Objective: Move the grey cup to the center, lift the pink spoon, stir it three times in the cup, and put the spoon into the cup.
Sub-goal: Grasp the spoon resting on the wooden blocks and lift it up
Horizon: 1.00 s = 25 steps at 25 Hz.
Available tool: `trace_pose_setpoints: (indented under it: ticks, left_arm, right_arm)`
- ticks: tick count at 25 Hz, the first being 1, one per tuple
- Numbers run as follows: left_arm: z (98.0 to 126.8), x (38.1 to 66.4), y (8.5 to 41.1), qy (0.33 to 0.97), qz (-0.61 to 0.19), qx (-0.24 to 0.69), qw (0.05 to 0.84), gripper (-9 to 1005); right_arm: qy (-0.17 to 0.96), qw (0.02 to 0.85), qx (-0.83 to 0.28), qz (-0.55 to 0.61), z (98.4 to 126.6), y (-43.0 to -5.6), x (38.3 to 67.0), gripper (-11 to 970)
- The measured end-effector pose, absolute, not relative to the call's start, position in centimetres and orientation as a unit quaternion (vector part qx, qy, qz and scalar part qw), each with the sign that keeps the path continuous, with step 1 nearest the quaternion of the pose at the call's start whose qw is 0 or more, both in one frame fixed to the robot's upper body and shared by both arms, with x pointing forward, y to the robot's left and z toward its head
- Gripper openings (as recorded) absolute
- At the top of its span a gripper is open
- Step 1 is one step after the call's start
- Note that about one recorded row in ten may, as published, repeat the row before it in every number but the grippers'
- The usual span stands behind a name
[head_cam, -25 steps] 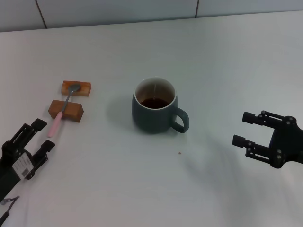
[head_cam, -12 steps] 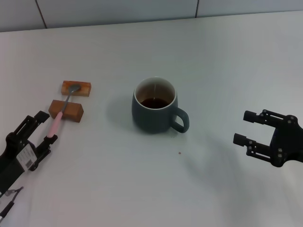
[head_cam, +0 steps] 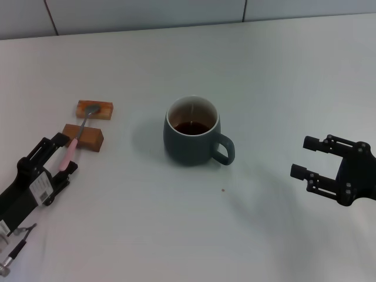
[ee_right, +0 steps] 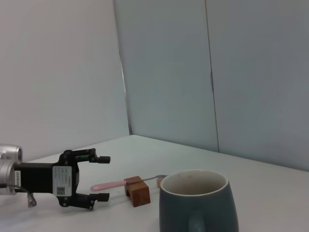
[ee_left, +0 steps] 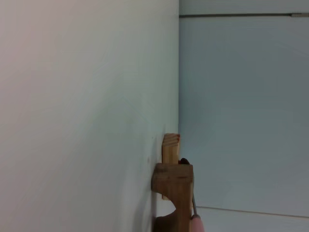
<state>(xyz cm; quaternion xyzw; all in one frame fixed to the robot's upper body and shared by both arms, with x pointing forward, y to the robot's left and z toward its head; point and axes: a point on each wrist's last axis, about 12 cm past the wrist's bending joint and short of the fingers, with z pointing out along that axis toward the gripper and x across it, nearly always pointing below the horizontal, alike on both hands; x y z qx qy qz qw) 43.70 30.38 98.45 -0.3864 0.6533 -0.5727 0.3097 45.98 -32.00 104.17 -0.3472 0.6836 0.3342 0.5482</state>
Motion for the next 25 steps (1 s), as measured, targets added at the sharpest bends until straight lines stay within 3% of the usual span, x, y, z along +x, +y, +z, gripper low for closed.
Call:
trace_pose_setpoints:
  ticks: [25]
  left_arm:
    - [98.36,44.76,29.84,0.649,-0.570,-0.401,0.306,780]
  right_arm:
    - [0.685,0.549,-0.347,0.332,104.28,-32.02,46.32,659]
